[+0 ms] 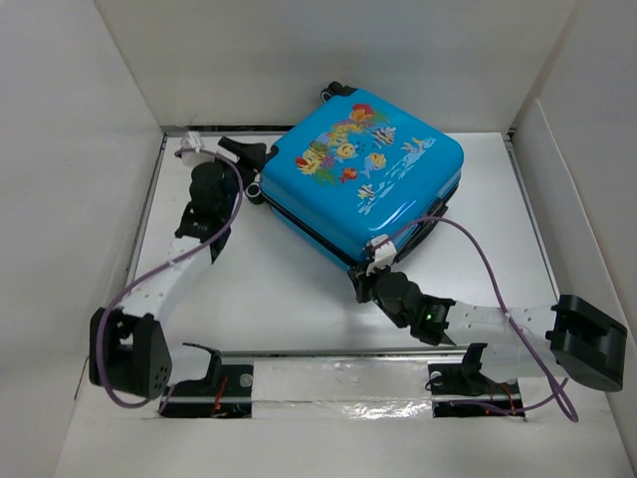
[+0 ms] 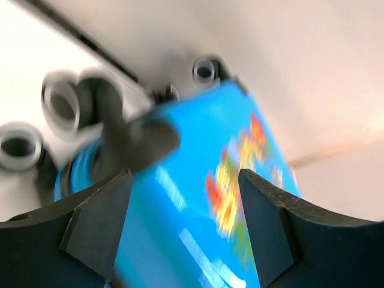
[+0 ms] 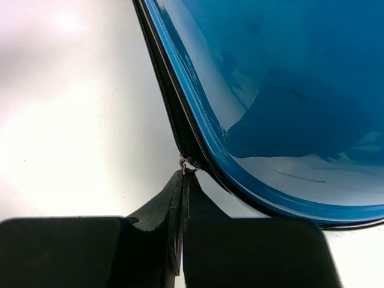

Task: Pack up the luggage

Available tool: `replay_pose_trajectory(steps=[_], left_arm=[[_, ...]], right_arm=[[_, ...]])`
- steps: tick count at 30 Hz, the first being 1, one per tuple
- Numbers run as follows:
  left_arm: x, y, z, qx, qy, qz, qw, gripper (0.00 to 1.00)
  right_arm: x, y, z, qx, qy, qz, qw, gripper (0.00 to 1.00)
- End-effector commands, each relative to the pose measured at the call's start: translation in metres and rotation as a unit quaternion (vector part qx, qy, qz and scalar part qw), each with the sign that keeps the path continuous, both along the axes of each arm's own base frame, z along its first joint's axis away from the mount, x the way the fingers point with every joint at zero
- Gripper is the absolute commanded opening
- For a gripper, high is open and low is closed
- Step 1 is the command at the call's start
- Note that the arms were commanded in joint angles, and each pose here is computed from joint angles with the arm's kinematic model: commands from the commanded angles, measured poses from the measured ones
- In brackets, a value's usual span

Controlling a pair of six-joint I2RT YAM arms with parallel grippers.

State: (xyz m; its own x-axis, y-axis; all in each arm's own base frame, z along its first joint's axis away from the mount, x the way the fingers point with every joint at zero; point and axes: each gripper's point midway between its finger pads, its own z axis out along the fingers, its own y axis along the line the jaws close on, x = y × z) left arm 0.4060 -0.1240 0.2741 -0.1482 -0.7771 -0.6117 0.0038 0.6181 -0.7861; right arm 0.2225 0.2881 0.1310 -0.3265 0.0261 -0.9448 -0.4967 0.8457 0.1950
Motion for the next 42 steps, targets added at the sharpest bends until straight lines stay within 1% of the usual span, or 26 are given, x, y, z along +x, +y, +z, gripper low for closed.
replay_pose_trajectory(steps=[1,2,5,9,13,17,23,31,32,37,42], left_arm=[[0.029,-0.001,0.014,-0.001,0.023,-0.017,1.000,0.69],[0.042,0.003,0.010,0.017,0.041,-0.009,0.999,0.69],[0.060,0.010,0.005,0.035,0.053,0.003,0.998,0.69],[0.080,0.024,-0.007,0.044,0.074,0.017,0.996,0.69],[0.096,0.019,-0.015,0.055,0.092,0.008,0.994,0.69],[0.108,0.030,-0.022,0.062,0.100,0.023,0.993,0.68],[0.133,0.028,-0.027,0.057,0.108,0.021,0.992,0.67],[0.147,0.018,-0.031,0.039,0.106,0.002,0.994,0.62],[0.147,0.012,-0.032,0.033,0.105,-0.014,0.994,0.61],[0.151,0.005,-0.034,0.024,0.103,-0.028,0.994,0.61],[0.152,-0.007,-0.044,-0.005,0.103,-0.054,0.993,0.60]], right_arm=[[-0.020,0.040,0.045,0.083,-0.022,0.075,0.994,0.00],[-0.020,0.041,0.047,0.086,-0.024,0.075,0.993,0.00],[-0.020,0.041,0.049,0.085,-0.027,0.077,0.993,0.00],[-0.021,0.039,0.050,0.086,-0.029,0.079,0.993,0.00],[-0.022,0.034,0.049,0.083,-0.028,0.074,0.993,0.00],[-0.022,0.032,0.050,0.085,-0.028,0.073,0.993,0.00],[-0.023,0.030,0.050,0.085,-0.027,0.071,0.993,0.00],[-0.022,0.027,0.051,0.084,-0.029,0.068,0.994,0.00],[-0.023,0.027,0.051,0.083,-0.030,0.068,0.994,0.00],[-0.022,0.026,0.051,0.083,-0.030,0.064,0.994,0.00],[-0.022,0.029,0.050,0.080,-0.029,0.069,0.994,0.00]])
